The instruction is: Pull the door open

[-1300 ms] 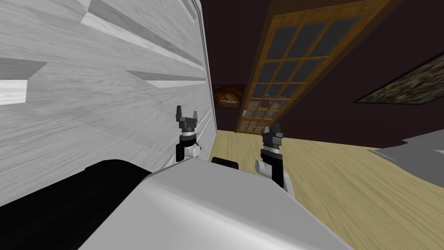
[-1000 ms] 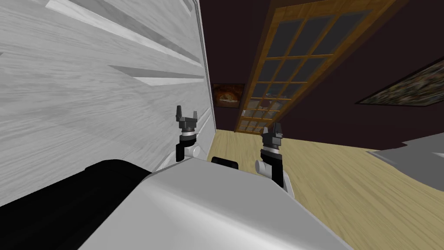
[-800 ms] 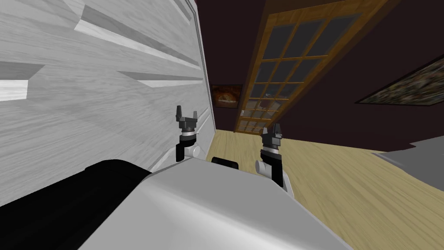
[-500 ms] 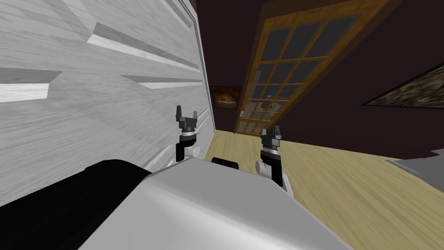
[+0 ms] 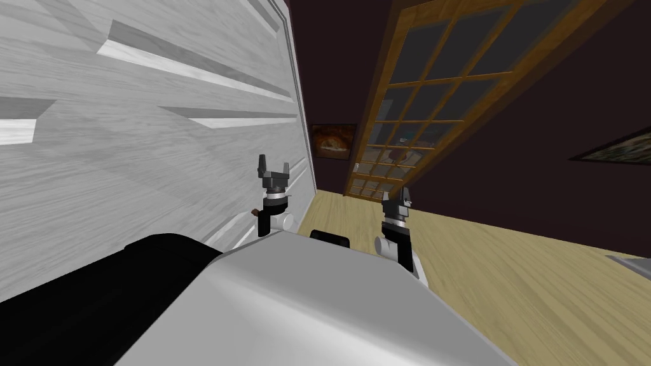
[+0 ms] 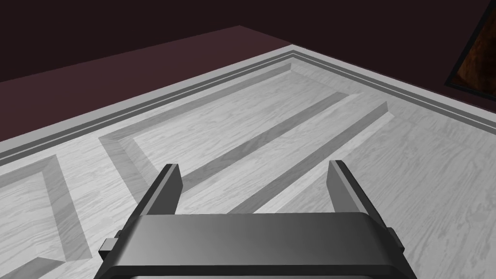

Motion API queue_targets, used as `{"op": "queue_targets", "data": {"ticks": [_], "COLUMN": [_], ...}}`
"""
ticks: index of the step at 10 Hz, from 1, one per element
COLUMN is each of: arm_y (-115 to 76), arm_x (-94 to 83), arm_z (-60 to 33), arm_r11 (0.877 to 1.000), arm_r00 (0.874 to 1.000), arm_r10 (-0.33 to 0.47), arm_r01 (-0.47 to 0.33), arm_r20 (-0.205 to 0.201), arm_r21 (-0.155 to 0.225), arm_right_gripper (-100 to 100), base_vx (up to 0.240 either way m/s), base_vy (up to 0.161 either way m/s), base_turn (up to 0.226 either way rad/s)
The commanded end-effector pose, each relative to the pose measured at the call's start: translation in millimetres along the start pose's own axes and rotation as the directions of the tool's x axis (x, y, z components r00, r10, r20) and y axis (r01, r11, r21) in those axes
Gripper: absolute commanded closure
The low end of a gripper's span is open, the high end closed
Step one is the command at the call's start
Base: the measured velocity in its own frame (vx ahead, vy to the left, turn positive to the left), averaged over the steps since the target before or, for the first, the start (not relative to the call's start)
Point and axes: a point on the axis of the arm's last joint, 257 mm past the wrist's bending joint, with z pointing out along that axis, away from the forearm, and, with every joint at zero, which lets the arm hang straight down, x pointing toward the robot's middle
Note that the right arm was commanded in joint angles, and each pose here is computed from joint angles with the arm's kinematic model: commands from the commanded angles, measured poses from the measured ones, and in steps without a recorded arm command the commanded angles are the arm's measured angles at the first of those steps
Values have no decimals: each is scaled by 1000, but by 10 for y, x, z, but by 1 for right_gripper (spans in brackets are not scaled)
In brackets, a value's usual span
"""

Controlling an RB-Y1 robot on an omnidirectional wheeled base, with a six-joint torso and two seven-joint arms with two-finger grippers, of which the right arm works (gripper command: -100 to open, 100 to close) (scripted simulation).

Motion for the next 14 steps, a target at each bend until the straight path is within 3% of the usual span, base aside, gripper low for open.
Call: {"op": "queue_targets", "data": {"ticks": [1, 6, 9, 14], "arm_y": [-99, -361, -514, -739], "arm_x": [-72, -300, -453, -703], "arm_z": [-37, -149, -230, -377], "arm_r11": [999, 985, 969, 934], "arm_r00": [999, 985, 968, 926], "arm_r10": [43, 163, 236, 344], "arm_r01": [-44, -165, -241, -354], "arm_r20": [10, 54, 90, 154], "arm_r21": [12, 39, 48, 48], "arm_right_gripper": [-100, -100, -100, -100], "base_vx": [78, 79, 96, 81], "base_vy": [-91, -80, -67, -52], "base_turn": [150, 144, 137, 134]}}
